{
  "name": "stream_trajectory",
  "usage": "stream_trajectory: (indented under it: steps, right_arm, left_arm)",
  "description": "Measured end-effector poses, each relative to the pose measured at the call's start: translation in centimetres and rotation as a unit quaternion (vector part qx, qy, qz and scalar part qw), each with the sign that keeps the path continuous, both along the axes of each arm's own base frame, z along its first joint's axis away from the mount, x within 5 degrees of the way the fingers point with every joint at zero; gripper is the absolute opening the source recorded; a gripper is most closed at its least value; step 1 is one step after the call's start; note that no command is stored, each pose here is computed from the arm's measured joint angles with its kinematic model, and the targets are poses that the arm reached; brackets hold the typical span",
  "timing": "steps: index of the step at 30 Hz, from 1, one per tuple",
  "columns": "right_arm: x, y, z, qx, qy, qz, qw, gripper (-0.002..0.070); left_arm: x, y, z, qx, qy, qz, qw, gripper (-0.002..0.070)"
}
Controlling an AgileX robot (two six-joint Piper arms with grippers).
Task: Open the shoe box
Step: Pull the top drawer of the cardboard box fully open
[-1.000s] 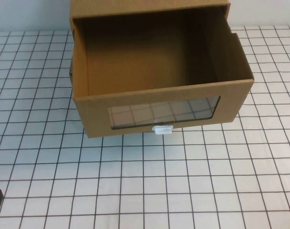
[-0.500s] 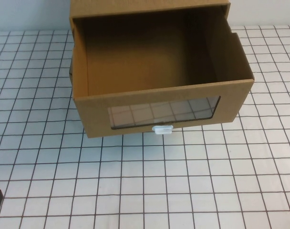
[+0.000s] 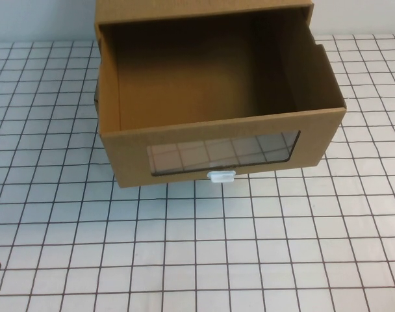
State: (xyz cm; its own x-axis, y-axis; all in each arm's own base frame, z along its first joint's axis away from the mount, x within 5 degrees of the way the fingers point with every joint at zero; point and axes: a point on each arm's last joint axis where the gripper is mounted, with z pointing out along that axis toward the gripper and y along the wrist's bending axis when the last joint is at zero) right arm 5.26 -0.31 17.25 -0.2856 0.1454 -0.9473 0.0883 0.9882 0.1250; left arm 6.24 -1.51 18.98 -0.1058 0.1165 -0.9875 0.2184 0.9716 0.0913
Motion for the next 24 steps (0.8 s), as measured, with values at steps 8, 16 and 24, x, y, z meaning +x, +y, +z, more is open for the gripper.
stream_trajectory:
  steps: [8, 16, 24]
  right_arm:
    - [0.0, 0.0, 0.0, 0.000, 0.000, 0.000, 1.000, -0.0013]
    - [0.0, 0.0, 0.0, 0.001, 0.000, 0.000, 1.000, -0.0013]
    - [0.0, 0.0, 0.0, 0.002, -0.001, 0.000, 1.000, -0.0013]
  left_arm:
    - [0.2, 0.8, 1.0, 0.018, -0.058, 0.046, 0.997, -0.0002]
    - [-0.7, 1.2, -0.5, 0.024, 0.007, 0.077, 0.997, -0.0002]
    - [-0.9, 1.4, -1.8, 0.022, 0.080, 0.088, 0.993, -0.0002]
